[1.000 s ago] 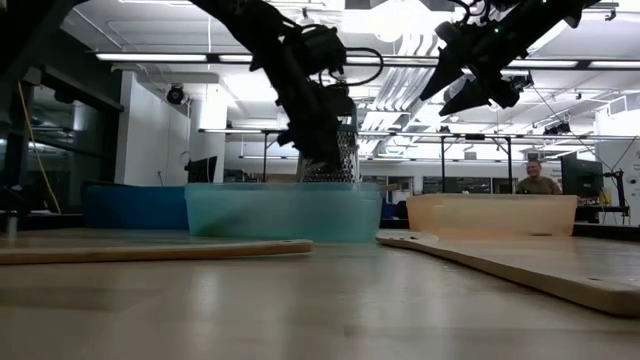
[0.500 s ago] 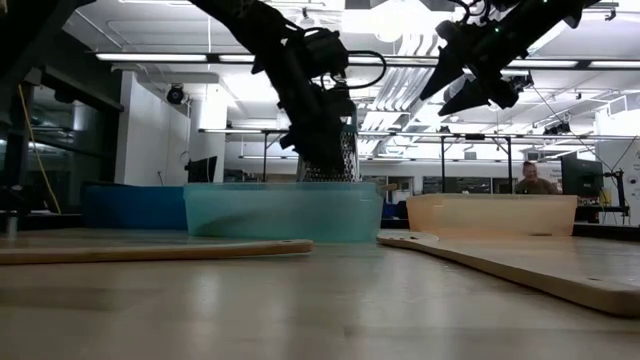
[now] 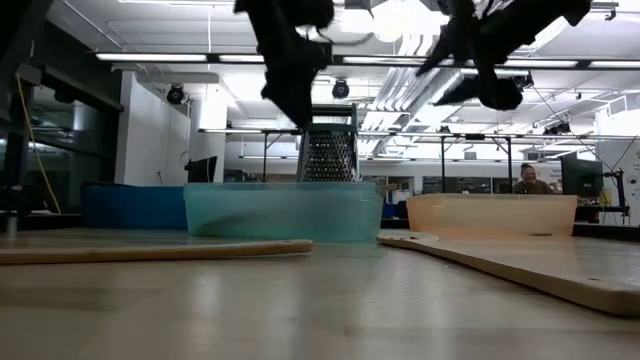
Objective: Pick & Place Kitchen Items
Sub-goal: Put the wooden spoon into the green bin
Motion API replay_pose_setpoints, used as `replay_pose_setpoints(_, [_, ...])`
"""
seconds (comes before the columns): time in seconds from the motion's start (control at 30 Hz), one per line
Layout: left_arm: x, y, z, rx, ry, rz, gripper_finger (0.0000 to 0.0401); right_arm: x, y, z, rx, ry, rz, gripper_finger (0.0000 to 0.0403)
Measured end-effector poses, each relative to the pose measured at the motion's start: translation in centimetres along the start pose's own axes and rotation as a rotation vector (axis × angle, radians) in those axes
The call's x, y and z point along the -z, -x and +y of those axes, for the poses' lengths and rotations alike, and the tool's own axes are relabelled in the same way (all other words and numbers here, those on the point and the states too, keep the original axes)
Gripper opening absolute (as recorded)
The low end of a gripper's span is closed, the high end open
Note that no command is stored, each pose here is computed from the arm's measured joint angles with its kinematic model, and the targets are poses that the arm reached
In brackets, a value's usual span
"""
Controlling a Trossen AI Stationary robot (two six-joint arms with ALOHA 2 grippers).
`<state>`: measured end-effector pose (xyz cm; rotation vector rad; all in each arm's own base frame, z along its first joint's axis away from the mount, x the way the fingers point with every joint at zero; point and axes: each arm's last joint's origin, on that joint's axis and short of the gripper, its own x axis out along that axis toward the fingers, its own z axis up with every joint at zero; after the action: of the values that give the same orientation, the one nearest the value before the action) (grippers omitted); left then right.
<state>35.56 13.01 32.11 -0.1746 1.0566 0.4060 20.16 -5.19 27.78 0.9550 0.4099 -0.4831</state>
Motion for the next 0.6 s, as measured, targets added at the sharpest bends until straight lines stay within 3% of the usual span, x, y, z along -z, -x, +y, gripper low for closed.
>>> replay_pose_setpoints(0.37, [3.9, 6.5, 0.6, -0.011, -0.082, -0.12, 0.0177, 3.3, 0.4, 5.5, -0.039, -0.112, -0.073, 0.0223])
replay_pose_setpoints(0.6, [7.7, 9.0, 0.8, 0.029, -0.09, -0.159, 0.0177, 4.1, -0.5, 9.4, -0.007, -0.12, -0.001, 0.0196])
